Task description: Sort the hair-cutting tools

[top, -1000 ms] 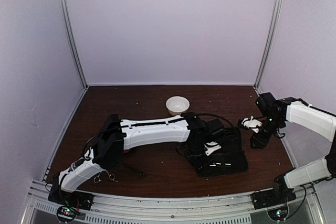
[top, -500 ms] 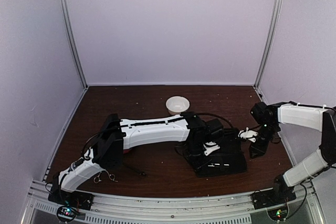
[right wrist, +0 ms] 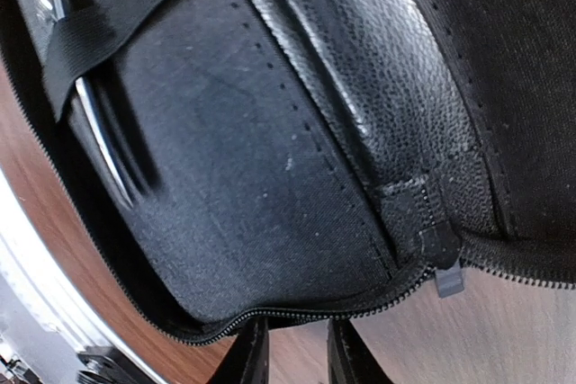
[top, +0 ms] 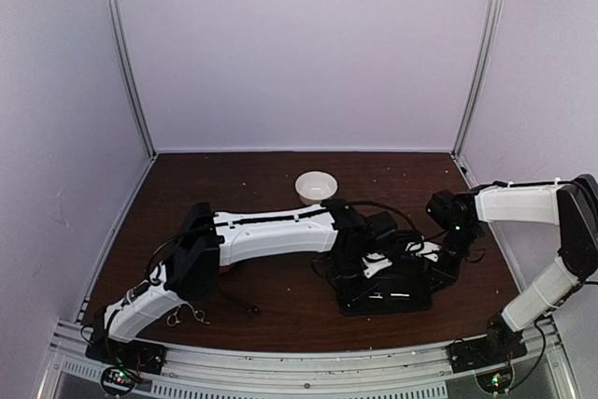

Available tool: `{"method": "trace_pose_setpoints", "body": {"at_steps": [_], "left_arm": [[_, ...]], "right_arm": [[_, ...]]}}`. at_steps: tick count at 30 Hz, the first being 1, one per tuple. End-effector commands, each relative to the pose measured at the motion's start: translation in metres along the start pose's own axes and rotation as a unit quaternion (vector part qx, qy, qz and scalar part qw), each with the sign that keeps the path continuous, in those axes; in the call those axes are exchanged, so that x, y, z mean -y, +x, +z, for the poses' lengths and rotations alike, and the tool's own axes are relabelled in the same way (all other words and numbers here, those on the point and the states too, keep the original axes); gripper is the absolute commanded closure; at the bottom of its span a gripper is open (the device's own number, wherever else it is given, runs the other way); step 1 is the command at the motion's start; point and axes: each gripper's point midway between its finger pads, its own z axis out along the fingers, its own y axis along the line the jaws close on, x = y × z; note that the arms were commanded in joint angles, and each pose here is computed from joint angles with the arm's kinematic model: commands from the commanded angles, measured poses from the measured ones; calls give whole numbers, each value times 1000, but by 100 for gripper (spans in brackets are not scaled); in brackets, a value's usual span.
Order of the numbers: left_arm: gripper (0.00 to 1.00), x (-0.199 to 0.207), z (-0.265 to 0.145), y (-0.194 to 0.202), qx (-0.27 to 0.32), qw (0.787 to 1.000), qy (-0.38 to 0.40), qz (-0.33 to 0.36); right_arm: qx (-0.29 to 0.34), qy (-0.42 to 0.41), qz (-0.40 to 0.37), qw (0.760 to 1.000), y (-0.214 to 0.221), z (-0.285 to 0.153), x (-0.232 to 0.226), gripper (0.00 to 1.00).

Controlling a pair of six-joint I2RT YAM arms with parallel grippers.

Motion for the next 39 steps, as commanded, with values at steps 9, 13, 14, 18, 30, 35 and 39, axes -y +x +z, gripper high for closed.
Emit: {"method": "trace_pose_setpoints", "body": {"at_steps": [9, 13, 14, 18, 30, 35, 39], "left_arm": [[68, 1, -59, -19, 76, 995, -13, 69], [59, -34, -85, -13, 97, 993, -51, 34], [58, -45, -85, -12, 98, 994, -54, 19], [49, -65, -81, -17, 106, 994, -22, -9], [73, -51, -46, -31, 112, 992, 62, -12], [71, -43, -30, -27, 96, 991, 90, -9], [68, -34, -17, -19, 75, 991, 113, -9]], "right_arm": [[59, -11, 2, 998, -30, -12, -6, 78], [73, 1, 6, 997, -34, -16, -3, 78], [75, 3, 8, 997, -34, -17, -3, 78], [79, 17, 10, 997, -35, -17, 2, 78], [92, 59, 38, 993, -25, -36, 18, 77], [55, 70, 12, 996, -6, -29, 20, 74], [18, 38, -53, 998, 13, -17, 4, 70]]}}
